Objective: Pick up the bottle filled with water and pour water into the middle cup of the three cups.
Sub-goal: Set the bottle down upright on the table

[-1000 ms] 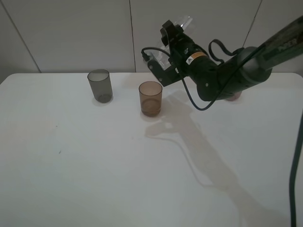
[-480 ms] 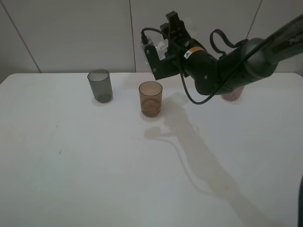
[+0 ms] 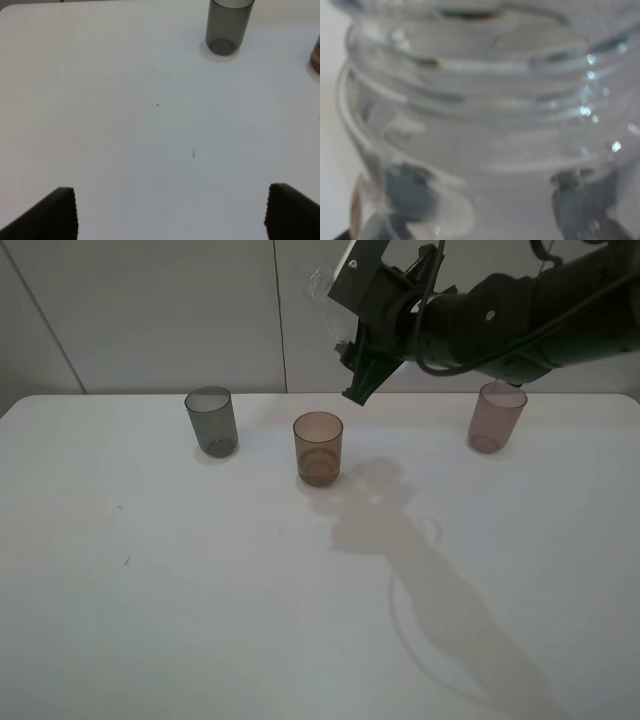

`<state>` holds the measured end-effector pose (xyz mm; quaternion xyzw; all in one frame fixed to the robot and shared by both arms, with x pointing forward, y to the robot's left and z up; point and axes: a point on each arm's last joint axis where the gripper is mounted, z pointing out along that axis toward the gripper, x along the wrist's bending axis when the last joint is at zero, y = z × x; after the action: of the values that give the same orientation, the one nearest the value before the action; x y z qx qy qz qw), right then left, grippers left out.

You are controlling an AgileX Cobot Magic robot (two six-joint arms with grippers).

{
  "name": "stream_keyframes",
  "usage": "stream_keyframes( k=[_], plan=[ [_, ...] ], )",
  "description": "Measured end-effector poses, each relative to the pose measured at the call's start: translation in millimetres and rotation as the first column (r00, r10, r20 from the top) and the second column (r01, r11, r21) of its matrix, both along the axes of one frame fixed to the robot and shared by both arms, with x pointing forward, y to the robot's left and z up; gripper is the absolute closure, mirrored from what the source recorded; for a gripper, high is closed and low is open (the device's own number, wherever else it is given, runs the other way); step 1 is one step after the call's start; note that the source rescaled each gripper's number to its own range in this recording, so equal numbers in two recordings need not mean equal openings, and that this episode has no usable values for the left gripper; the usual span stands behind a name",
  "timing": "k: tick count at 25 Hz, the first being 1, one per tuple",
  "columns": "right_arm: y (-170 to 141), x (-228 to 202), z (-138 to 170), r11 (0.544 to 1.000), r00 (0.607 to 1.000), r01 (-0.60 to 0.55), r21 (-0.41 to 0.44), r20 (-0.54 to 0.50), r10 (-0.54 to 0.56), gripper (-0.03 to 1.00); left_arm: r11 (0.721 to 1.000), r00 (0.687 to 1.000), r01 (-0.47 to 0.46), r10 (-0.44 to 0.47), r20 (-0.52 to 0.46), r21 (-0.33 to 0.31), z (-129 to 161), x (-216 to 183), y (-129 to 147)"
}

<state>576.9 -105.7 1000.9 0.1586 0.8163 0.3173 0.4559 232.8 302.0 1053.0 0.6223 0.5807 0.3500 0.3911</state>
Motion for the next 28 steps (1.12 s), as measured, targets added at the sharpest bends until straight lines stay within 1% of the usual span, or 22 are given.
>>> stream_keyframes(
  k=[2,5,6,9,10,11,13,15,18,22,28],
  plan=[
    [-4.4,-8.8,2.3,0.989,0.995,0.059,0.138,-0.092,-0.047,0.96,1.0,1.0,0.0,0.0,0.0,0.0,0.0,0.0,0.0],
    [-13.3,-21.3,-7.3,0.954,0.973,0.149,0.26,-0.209,-0.095,0.96,1.0,1.0,0.0,0.0,0.0,0.0,0.0,0.0,0.0],
    [-16.8,-25.2,-13.9,0.945,0.964,0.174,0.277,-0.245,-0.106,0.96,1.0,1.0,0.0,0.0,0.0,0.0,0.0,0.0,0.0],
    [-25.6,-37.9,-34.6,0.897,0.923,0.273,0.347,-0.357,-0.142,0.96,1.0,1.0,0.0,0.0,0.0,0.0,0.0,0.0,0.0],
    [-28.7,-42.6,-41.2,0.886,0.915,0.292,0.36,-0.374,-0.149,0.96,1.0,1.0,0.0,0.0,0.0,0.0,0.0,0.0,0.0],
    [-31.7,-46.8,-46.4,0.869,0.912,0.31,0.386,-0.379,-0.157,0.96,1.0,1.0,0.0,0.0,0.0,0.0,0.0,0.0,0.0],
    [-37.6,-52.9,-53.5,0.833,0.92,0.327,0.447,-0.351,-0.174,0.96,1.0,1.0,0.0,0.0,0.0,0.0,0.0,0.0,0.0],
    [-44.3,-58.4,-63.1,0.804,0.926,0.342,0.487,-0.318,-0.201,0.96,1.0,1.0,0.0,0.0,0.0,0.0,0.0,0.0,0.0],
    [-54.6,-65.1,-82.6,0.776,0.925,0.369,0.511,-0.283,-0.254,0.96,1.0,1.0,0.0,0.0,0.0,0.0,0.0,0.0,0.0],
    [-60.2,-67.3,-107.5,0.775,0.924,0.379,0.507,-0.249,-0.289,0.96,1.0,1.0,0.0,0.0,0.0,0.0,0.0,0.0,0.0],
    [-60.4,-65.7,-137.3,0.788,0.928,0.372,0.49,-0.228,-0.296,0.96,1.0,1.0,0.0,0.0,0.0,0.0,0.0,0.0,0.0]
  ],
)
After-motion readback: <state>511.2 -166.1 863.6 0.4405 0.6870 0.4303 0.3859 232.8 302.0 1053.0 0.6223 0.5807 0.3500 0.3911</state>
